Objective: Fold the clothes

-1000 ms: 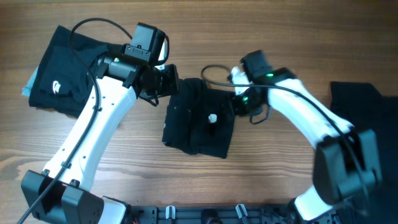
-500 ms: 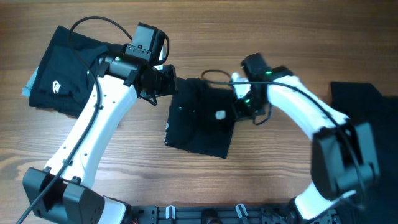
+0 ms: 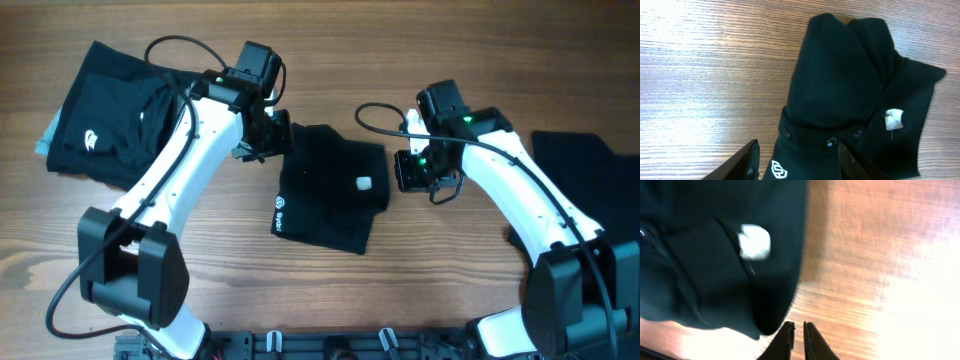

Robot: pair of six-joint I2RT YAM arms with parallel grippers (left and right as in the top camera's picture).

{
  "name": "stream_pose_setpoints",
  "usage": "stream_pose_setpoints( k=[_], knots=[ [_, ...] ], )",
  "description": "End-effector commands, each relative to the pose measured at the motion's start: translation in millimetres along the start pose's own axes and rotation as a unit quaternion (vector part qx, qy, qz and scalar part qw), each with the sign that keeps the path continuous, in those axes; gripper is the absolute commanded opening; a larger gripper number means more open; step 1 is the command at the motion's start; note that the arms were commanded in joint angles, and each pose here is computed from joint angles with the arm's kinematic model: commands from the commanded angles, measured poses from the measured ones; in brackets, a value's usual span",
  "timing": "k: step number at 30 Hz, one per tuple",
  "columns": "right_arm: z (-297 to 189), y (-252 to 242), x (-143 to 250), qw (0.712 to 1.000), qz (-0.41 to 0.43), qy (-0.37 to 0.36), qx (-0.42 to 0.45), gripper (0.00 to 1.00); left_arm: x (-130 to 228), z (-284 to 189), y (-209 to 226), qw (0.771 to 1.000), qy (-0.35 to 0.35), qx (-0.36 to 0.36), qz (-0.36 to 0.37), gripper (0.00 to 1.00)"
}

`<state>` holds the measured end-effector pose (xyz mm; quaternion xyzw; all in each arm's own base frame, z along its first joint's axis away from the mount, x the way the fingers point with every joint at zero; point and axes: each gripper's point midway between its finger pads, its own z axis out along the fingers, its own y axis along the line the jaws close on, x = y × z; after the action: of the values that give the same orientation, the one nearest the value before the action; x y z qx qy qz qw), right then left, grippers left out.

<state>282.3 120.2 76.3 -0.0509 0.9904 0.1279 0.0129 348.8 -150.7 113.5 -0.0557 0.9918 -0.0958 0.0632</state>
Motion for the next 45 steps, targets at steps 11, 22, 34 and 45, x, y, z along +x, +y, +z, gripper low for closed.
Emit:
stream_pose_setpoints(
  k=[11,22,34,45],
  knots=[
    [3.6,49.3,-11.9,0.986,-0.085,-0.026,-0.138,0.25,-4.2,11.5,-0.6,1.0,0.004,0.006,0.002,0.39],
    [80.5,36.4,48.9,0.989,-0.05,0.108,-0.082,0.17,-0.1,17.5,-3.2,1.0,0.023,0.019,-0.004,0.42],
    [86.0,25.6,44.3,0.994,-0.023,0.093,-0.057,0.23,23.2,39.9,-10.1,0.975,0.086,0.205,0.021,0.72],
    [85.7,28.8,43.1,0.993,-0.024,0.091,-0.066,0.25,38.2,84.0,5.8,0.959,0.102,0.26,0.042,0.87]
  ],
)
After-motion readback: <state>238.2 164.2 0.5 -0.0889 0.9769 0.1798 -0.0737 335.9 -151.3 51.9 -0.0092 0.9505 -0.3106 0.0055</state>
